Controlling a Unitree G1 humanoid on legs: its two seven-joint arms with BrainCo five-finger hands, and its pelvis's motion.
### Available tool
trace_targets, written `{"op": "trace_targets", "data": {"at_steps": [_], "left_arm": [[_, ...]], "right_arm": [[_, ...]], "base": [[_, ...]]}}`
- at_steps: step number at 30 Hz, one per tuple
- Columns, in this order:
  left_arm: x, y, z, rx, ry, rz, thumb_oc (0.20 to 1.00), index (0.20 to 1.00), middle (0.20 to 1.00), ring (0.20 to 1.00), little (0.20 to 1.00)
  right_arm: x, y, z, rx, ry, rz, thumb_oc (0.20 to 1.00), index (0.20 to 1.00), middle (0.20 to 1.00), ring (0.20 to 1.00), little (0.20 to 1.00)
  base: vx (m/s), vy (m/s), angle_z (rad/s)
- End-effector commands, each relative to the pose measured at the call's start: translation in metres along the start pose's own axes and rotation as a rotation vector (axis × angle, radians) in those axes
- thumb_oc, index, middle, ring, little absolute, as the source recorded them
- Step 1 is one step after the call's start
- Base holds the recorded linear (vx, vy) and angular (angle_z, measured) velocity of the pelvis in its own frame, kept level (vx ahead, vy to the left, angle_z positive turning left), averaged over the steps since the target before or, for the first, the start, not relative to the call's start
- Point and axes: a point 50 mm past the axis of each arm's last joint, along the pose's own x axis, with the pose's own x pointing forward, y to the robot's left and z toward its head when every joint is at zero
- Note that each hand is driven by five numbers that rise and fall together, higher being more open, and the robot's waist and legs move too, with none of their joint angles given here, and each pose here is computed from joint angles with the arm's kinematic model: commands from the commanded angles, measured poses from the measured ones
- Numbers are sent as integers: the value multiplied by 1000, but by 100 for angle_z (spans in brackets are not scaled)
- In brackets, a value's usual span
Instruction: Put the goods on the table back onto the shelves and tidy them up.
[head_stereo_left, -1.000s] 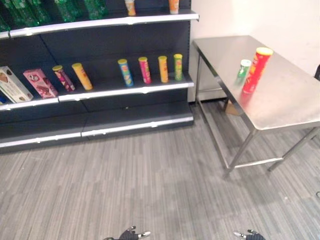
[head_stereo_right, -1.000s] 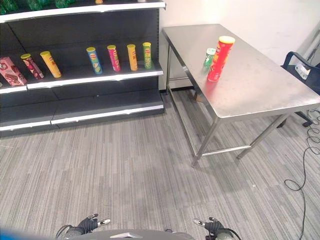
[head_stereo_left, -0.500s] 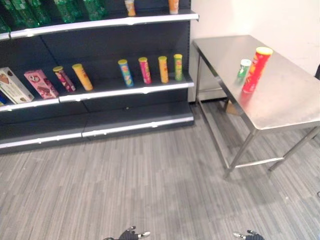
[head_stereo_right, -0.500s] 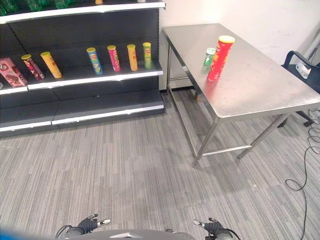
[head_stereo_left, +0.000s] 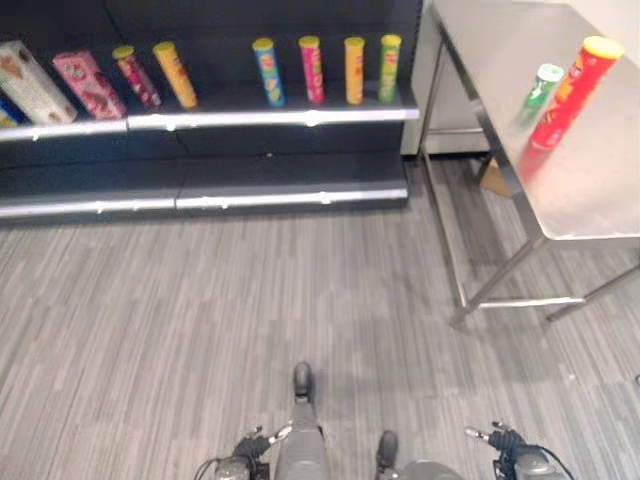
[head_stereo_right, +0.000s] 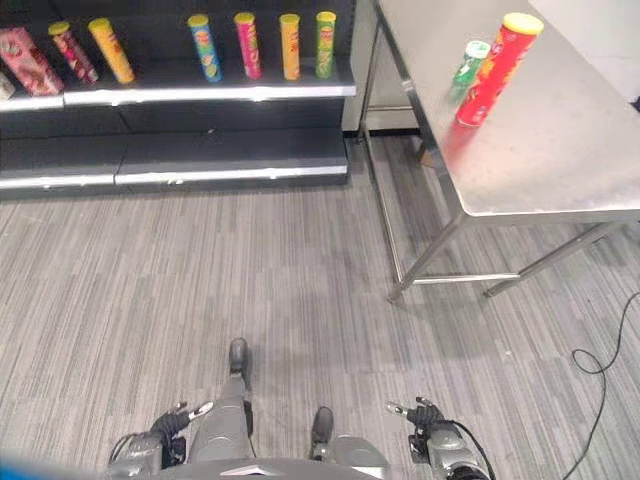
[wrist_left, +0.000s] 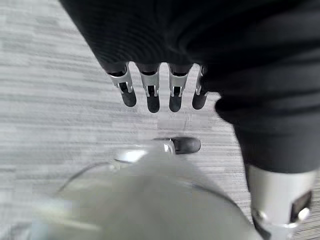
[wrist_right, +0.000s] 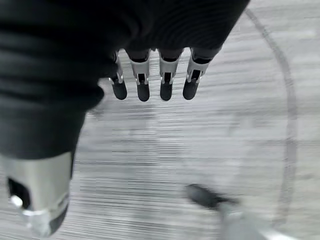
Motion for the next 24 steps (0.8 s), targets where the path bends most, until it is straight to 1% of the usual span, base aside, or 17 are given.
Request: {"op": "trace_targets", "data": {"at_steps": [1,4,6,12,18,24], "left_arm": [[1,13,14,62,-55,24,1000,1000,1000,1000,1000],[0,17,15,85,-52,29,1000,1000,1000,1000,1000],[1,20,27,126,-84,24,1000,1000,1000,1000,1000],[1,19,33,142,-106,18,1000,1000,1000,1000,1000],[3,13,37,177,-111,1,1000,1000,1000,1000,1000],[4,3,48,234,-149,-34,1000,1000,1000,1000,1000]], "right_arm": [[-2,-1,7,-32,-54,9,1000,1000,1000,1000,1000],[-1,3,12,-38,-63,23,1000,1000,1000,1000,1000],[0,3,20,-31,-83,29,1000,1000,1000,1000,1000],[0,4,12,-21,-51,24,1000,1000,1000,1000,1000],[0,-4,1,25,-6,-9,1000,1000,1000,1000,1000],[-7,-15,-36,33,126,-35,1000,1000,1000,1000,1000]], "base": [[345,209,-43],[232,180,-66],[301,340,-45],[233,214,-9],[233,-10,-9],[325,-60,17]]}}
